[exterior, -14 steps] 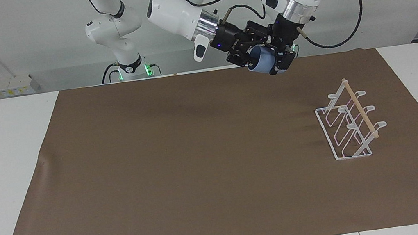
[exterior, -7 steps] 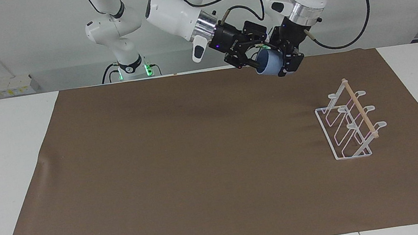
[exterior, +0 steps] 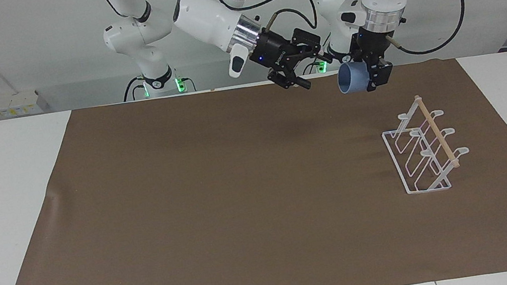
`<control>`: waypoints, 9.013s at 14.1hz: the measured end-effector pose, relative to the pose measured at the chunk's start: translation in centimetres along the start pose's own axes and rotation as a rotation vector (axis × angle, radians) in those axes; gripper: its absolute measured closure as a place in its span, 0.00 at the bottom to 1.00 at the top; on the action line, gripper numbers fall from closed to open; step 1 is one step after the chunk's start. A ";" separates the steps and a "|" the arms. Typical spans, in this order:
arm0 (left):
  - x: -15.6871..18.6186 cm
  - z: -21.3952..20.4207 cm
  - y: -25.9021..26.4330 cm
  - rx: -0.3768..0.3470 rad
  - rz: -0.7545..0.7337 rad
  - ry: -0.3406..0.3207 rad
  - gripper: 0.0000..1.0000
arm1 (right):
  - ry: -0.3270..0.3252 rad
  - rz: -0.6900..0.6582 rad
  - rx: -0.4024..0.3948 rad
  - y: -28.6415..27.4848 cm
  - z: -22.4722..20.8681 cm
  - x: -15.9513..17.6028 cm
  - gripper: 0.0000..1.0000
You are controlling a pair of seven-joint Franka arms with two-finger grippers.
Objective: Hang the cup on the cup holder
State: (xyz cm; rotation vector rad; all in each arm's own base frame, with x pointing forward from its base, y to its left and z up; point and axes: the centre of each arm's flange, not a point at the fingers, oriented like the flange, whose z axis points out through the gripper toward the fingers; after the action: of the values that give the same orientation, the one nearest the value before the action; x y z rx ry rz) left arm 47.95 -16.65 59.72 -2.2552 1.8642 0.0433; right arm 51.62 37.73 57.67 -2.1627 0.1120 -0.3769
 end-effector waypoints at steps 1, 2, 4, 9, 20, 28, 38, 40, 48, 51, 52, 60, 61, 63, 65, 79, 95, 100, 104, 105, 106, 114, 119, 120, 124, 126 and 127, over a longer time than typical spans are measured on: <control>-0.1 0.1 0.0 0.033 0.000 -0.047 0.20 | -0.002 -0.078 -0.035 0.7 -0.4 0.8 0.00; -0.3 0.4 0.0 0.062 0.008 -0.094 0.20 | -0.005 -0.142 -0.061 1.4 -0.8 1.5 0.00; -0.6 1.7 0.0 0.108 0.039 -0.200 0.20 | -0.019 -0.255 -0.102 2.7 -1.6 2.8 0.00; -0.5 6.1 -1.5 0.167 0.129 -0.437 0.20 | -0.152 -0.587 -0.328 7.4 -4.1 5.7 0.00; 1.2 11.7 -6.7 0.340 0.296 -0.658 0.20 | -0.404 -0.346 -0.746 20.4 -15.2 10.4 0.00; 2.8 15.1 -8.2 0.481 0.486 -0.739 0.20 | -0.373 -0.168 -0.887 18.2 -19.7 8.7 0.00; 2.2 16.1 -8.4 0.465 0.488 -0.743 0.20 | -0.435 -0.110 -0.920 18.9 -25.6 7.2 0.00; 2.2 16.4 -8.2 0.463 0.487 -0.742 0.20 | -0.456 -0.088 -0.930 20.2 -25.5 6.3 0.00; 2.2 16.6 -8.2 0.467 0.480 -0.734 0.20 | -0.471 -0.187 -0.914 21.4 -26.6 5.9 0.00; 2.2 16.7 -8.1 0.466 0.481 -0.734 0.20 | -0.477 -0.203 -0.910 21.5 -26.7 5.9 0.00; 2.1 16.7 -8.1 0.465 0.482 -0.734 0.20 | -0.475 -0.203 -0.910 21.4 -26.7 6.0 0.00; 2.2 18.5 -7.3 0.496 0.560 -0.796 0.20 | -0.473 -0.205 -0.910 21.4 -26.8 6.0 0.00; 2.3 18.5 -7.3 0.505 0.569 -0.796 0.20 | -0.473 -0.204 -0.910 21.4 -26.8 6.0 0.00; 2.5 18.8 -7.1 0.523 0.586 -0.788 0.20 | -0.473 -0.204 -0.910 21.4 -26.8 6.0 0.00; 2.0 19.6 -7.1 0.527 0.587 -0.774 0.20 | -0.473 -0.204 -0.910 21.4 -26.8 6.0 0.00; -1.1 21.7 -7.9 0.518 0.575 -0.721 0.20 | -0.473 -0.204 -0.910 21.4 -26.8 6.0 0.00; -3.5 15.1 -9.3 0.259 0.010 -0.330 0.00 | -0.472 -0.204 -0.911 21.4 -26.8 6.0 0.00; -8.1 14.9 -10.7 0.076 -0.286 -0.114 0.00 | -0.472 -0.204 -0.911 21.4 -26.8 6.0 0.00; -9.2 12.0 -10.4 -0.051 -0.533 -0.087 0.00 | -0.472 -0.204 -0.911 21.4 -26.8 6.0 0.00; -9.5 10.5 -10.0 -0.077 -0.584 -0.076 0.00 | -0.472 -0.204 -0.911 21.4 -26.8 6.0 0.00; -9.9 9.2 -9.2 -0.110 -0.624 -0.068 0.00 | -0.472 -0.204 -0.911 21.4 -26.8 6.0 0.00; -12.7 2.8 -7.2 -0.239 -0.921 0.024 0.00 | -0.472 -0.204 -0.911 21.4 -26.8 6.0 0.00; -12.7 -0.8 -9.8 -0.255 -1.006 0.033 0.00 | -0.472 -0.204 -0.911 21.4 -26.8 6.0 0.00; -12.7 -0.8 -9.9 -0.260 -1.034 0.028 0.00 | -0.472 -0.204 -0.911 21.4 -26.8 6.0 0.00; -12.9 -1.0 -10.0 -0.265 -1.068 0.021 0.00 | -0.472 -0.204 -0.911 21.4 -26.8 6.0 0.00; -12.9 -1.0 -9.8 -0.271 -1.067 0.014 0.00 | -0.472 -0.204 -0.911 21.4 -26.8 6.0 0.00; -12.9 -1.0 -9.7 -0.276 -1.067 0.009 0.00 | -0.472 -0.204 -0.911 21.4 -26.8 6.0 0.00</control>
State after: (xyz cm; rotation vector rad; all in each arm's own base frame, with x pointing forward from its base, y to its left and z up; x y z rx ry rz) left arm 54.78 -2.66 64.14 -3.1125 0.4725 0.1189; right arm 50.33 2.95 56.15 -3.1124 -0.2568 0.1276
